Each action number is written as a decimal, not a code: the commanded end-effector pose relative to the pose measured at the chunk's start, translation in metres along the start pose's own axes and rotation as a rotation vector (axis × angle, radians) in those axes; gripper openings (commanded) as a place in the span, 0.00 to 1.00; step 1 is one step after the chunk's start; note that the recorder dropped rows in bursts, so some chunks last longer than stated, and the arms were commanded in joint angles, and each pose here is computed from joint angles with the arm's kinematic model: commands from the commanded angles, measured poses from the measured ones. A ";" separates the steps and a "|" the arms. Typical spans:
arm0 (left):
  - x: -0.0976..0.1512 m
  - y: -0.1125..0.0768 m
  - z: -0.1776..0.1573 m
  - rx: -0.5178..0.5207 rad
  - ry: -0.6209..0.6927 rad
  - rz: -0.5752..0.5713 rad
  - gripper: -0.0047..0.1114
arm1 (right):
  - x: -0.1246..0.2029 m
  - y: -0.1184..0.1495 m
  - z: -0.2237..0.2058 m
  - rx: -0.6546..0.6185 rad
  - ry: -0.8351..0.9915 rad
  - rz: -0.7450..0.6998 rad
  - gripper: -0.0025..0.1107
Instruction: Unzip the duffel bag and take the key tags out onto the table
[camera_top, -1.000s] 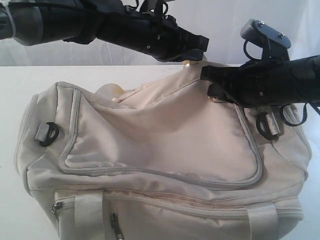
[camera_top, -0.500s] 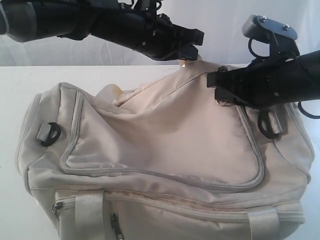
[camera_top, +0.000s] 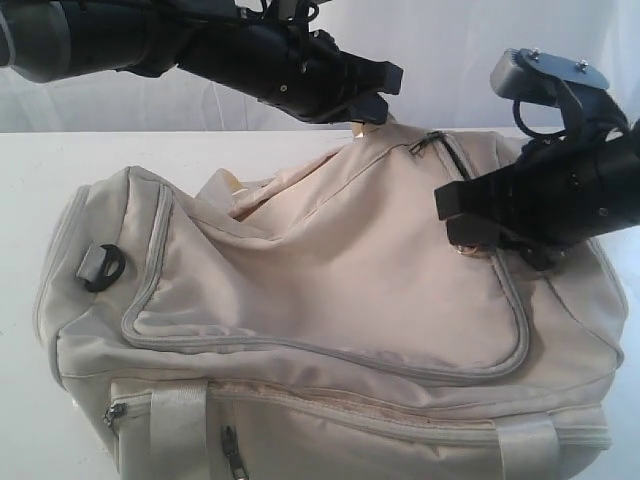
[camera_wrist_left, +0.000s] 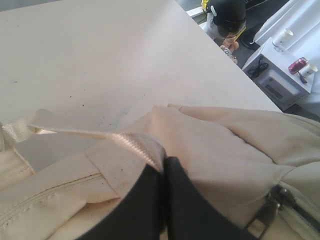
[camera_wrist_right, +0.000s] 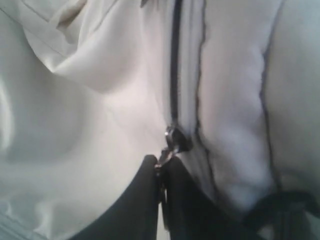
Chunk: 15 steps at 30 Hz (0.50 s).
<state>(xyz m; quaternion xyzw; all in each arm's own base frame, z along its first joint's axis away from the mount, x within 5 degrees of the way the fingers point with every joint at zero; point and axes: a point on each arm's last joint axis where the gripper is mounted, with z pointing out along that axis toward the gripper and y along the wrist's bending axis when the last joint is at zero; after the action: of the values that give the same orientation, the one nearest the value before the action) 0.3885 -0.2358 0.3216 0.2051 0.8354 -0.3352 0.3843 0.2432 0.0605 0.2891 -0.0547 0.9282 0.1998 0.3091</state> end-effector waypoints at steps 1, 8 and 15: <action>-0.017 0.003 -0.016 -0.039 -0.092 0.005 0.04 | 0.012 0.002 -0.019 0.038 0.083 -0.032 0.02; -0.017 0.003 -0.016 -0.039 -0.092 0.000 0.04 | 0.037 0.008 -0.037 0.008 0.168 -0.043 0.02; -0.017 0.003 -0.016 -0.041 -0.096 -0.001 0.04 | 0.079 0.010 -0.048 -0.016 0.217 -0.038 0.02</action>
<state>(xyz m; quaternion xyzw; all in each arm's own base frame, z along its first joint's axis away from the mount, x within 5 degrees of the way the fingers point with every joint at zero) 0.3887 -0.2356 0.3216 0.2046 0.8358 -0.3339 0.3849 0.1650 0.0526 0.2844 -0.0916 0.9508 0.1906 0.2262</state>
